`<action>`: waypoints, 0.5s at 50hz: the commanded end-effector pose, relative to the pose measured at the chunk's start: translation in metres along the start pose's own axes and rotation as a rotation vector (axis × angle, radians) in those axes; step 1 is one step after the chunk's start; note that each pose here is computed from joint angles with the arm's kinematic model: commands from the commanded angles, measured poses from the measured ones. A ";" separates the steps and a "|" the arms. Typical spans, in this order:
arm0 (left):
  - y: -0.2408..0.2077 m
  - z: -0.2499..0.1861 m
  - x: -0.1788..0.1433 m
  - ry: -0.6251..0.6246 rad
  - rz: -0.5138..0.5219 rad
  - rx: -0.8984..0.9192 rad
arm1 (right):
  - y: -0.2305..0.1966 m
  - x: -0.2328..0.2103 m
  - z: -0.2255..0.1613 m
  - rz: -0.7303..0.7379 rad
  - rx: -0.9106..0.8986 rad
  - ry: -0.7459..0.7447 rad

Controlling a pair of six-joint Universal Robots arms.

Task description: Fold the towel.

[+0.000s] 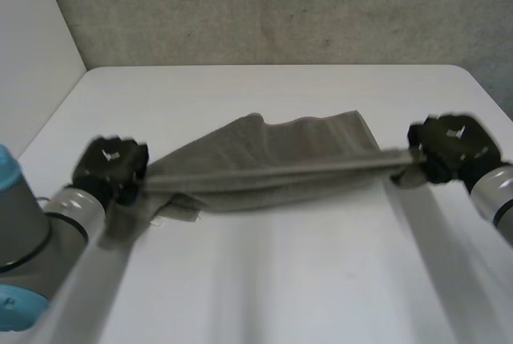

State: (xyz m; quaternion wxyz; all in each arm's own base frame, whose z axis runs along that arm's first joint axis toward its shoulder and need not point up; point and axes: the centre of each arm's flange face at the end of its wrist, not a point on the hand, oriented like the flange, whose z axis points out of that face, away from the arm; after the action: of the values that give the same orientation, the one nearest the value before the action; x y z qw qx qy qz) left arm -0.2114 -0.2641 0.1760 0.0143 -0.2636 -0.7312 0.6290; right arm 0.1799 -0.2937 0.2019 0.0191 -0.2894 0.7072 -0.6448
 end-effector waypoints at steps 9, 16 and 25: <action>-0.154 -0.085 -0.040 -0.124 0.053 0.365 | -0.152 0.036 -0.070 -0.100 0.128 -0.011; -0.127 -0.067 -0.033 -0.034 0.034 0.127 | -0.126 0.034 -0.054 -0.287 -0.141 -0.156; -0.044 0.004 -0.013 0.081 0.097 -0.171 | -0.053 0.009 -0.013 -0.352 -0.427 -0.287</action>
State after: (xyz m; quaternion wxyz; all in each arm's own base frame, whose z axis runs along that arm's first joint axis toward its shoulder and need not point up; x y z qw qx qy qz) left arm -0.2112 -0.2472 0.2774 0.0025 -0.2887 -0.7302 0.6193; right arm 0.1788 -0.2705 0.3073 -0.0466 -0.4662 0.7279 -0.5007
